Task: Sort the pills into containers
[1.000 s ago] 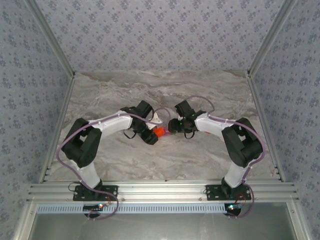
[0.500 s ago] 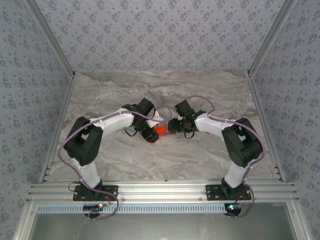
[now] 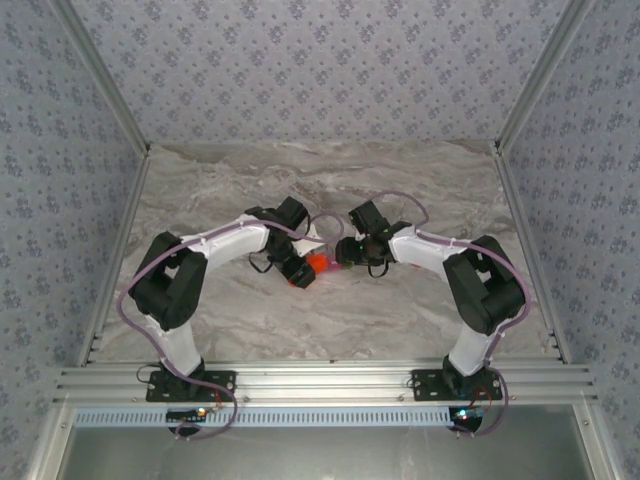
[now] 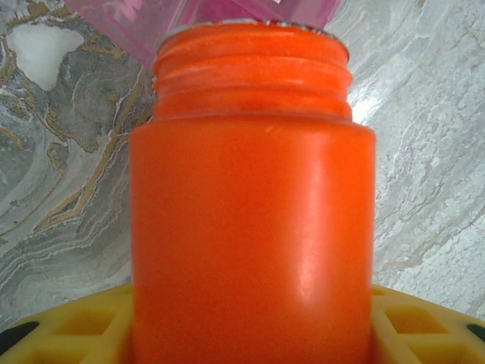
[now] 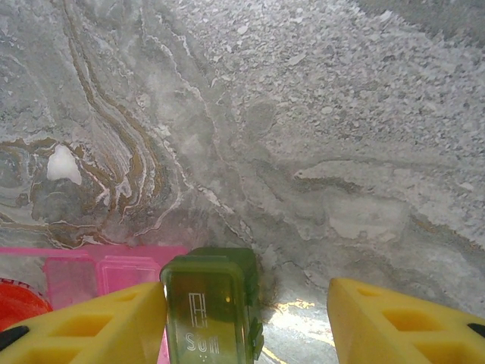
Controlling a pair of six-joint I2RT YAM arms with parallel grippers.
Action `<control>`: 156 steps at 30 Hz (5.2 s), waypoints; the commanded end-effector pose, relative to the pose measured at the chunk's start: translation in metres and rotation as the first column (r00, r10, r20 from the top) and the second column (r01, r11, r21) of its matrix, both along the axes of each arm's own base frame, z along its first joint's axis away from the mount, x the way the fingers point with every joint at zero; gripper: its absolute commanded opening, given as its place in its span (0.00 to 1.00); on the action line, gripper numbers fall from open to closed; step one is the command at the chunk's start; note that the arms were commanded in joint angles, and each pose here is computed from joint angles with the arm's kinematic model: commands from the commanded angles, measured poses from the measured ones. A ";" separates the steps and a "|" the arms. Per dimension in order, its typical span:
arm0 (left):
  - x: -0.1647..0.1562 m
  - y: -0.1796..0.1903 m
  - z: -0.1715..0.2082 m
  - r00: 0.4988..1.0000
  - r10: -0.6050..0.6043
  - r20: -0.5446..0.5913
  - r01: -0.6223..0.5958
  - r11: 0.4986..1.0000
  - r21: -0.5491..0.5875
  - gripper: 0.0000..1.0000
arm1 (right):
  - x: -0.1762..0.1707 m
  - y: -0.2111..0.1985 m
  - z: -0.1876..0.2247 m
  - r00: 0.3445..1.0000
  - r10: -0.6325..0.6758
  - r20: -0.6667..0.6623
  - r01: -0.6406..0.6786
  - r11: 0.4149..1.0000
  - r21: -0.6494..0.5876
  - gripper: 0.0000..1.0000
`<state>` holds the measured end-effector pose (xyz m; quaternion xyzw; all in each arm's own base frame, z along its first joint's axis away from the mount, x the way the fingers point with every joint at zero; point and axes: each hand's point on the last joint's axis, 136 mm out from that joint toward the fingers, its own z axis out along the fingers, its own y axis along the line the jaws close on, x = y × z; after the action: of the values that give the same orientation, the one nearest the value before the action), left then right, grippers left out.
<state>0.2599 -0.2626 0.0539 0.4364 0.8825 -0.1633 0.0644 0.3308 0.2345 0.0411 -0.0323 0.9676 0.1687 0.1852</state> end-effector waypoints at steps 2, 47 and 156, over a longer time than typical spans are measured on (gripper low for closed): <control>0.002 -0.005 0.005 1.000 0.001 -0.015 -0.001 1.000 0.012 0.00 | 0.000 0.005 0.008 1.000 0.000 0.005 0.000 1.000 0.027 0.61; 0.006 -0.004 0.012 1.000 -0.008 -0.012 0.009 0.995 0.097 0.00 | -0.003 0.010 0.005 1.000 0.002 0.000 -0.002 0.999 0.052 0.48; 0.005 -0.001 0.008 0.996 -0.079 -0.029 0.084 0.961 0.262 0.00 | -0.007 0.012 -0.002 1.000 -0.006 -0.025 0.008 0.998 0.067 0.51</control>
<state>0.2673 -0.2629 0.0621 0.4599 0.8858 -0.0617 0.0035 0.3282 0.2433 0.0394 -0.0233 0.9628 0.1979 0.1825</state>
